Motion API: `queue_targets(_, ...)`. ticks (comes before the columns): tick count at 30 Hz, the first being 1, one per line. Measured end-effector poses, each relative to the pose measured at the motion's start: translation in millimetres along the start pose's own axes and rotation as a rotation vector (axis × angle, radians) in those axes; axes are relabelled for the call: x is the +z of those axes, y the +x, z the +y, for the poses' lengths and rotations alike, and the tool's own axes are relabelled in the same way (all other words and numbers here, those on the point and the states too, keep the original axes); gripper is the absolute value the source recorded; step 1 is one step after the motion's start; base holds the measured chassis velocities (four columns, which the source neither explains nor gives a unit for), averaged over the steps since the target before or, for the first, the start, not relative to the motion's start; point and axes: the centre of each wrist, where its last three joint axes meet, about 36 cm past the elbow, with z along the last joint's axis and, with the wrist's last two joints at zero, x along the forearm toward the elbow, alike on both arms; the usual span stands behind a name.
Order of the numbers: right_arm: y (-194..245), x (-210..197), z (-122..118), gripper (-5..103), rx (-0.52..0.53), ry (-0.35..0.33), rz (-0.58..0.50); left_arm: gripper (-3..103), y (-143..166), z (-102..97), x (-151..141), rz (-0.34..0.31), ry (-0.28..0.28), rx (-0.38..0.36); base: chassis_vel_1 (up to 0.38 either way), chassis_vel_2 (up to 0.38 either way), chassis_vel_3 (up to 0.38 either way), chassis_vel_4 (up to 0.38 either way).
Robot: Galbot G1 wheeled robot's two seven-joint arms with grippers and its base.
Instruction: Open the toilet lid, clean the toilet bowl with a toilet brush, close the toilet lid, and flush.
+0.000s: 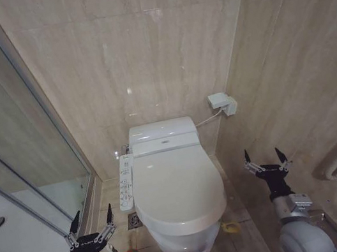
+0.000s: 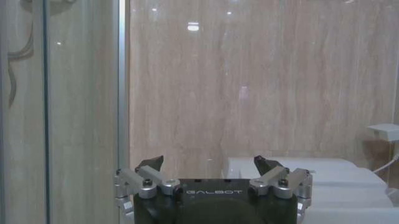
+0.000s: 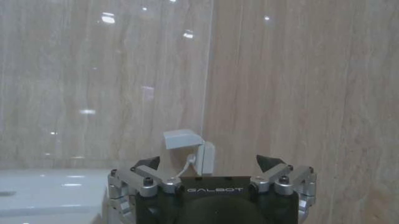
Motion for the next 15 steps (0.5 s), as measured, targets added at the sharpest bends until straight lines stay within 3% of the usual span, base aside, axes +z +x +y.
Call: queue_targets(15, 3.2, -3.9, 4.8, 100, -0.006, -0.033, 0.0, 98, 0.0, 0.0, 0.0, 0.0, 0.0, 0.0, 0.0, 0.0, 0.0, 0.0)
